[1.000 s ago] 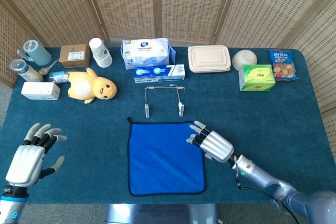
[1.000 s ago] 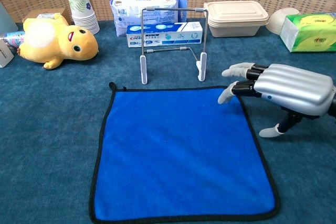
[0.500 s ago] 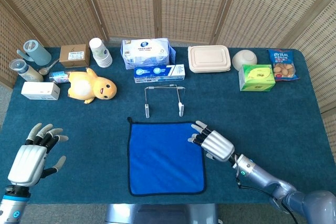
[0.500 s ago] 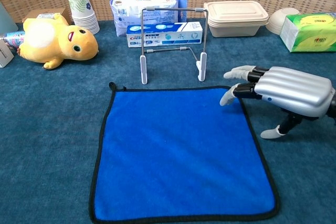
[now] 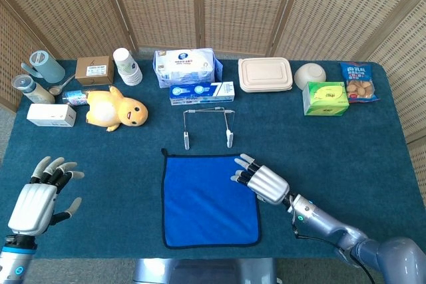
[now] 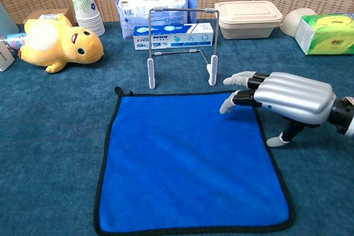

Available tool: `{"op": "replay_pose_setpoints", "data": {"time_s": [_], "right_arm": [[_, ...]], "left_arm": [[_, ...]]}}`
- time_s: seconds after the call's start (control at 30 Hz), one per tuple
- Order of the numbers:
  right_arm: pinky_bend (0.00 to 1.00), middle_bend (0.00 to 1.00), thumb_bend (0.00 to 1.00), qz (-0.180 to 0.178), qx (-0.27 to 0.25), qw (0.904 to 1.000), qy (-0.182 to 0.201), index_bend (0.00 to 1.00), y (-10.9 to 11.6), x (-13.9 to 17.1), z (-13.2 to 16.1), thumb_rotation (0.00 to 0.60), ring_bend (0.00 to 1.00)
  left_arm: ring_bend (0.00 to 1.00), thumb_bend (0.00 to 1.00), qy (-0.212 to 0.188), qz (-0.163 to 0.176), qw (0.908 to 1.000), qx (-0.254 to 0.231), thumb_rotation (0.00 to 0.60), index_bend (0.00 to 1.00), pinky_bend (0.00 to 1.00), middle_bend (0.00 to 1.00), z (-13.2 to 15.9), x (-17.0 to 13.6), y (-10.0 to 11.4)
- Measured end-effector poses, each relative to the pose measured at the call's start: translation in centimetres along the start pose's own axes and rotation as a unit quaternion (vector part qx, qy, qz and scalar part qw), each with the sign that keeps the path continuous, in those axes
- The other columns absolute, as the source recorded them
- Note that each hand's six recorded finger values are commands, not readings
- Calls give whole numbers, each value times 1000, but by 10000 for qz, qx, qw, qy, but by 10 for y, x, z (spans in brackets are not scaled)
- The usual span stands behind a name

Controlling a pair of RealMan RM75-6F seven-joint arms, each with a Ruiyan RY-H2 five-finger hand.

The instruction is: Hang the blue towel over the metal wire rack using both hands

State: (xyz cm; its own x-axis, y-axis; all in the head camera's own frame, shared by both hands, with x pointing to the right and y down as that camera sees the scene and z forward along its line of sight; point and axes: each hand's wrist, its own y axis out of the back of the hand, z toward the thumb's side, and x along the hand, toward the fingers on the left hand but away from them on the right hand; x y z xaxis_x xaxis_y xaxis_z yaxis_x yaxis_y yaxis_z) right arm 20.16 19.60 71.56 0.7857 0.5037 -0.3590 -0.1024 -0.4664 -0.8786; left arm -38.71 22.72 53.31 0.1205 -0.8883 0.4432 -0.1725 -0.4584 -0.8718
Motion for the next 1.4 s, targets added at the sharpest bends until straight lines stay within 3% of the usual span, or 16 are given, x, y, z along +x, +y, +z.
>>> {"op": "replay_pose_setpoints", "data": {"time_s": [0.6,1.0,1.2,1.4], "right_arm": [[95,298,48,-202,-313,9993,-42,221,13,-23,16,600,63],[103,297,359,-260,-284,9993,-1,240,8,-34,24,600,78],[118,300,461,-278,-288,9992,75,342,6,-38,28,600,105],[145,345,482,-309,-379,9988,48,564,5,-39,29,600,203]], "left_arm": [[138,413,3,4,10000,-63,600,316,21,234,-6,2,-3],[138,413,44,58,9999,-89,600,317,21,233,-12,-2,0],[138,412,55,88,9999,-117,600,316,21,233,-13,-4,2],[138,412,58,92,9999,-122,600,316,21,233,-15,-5,2]]}}
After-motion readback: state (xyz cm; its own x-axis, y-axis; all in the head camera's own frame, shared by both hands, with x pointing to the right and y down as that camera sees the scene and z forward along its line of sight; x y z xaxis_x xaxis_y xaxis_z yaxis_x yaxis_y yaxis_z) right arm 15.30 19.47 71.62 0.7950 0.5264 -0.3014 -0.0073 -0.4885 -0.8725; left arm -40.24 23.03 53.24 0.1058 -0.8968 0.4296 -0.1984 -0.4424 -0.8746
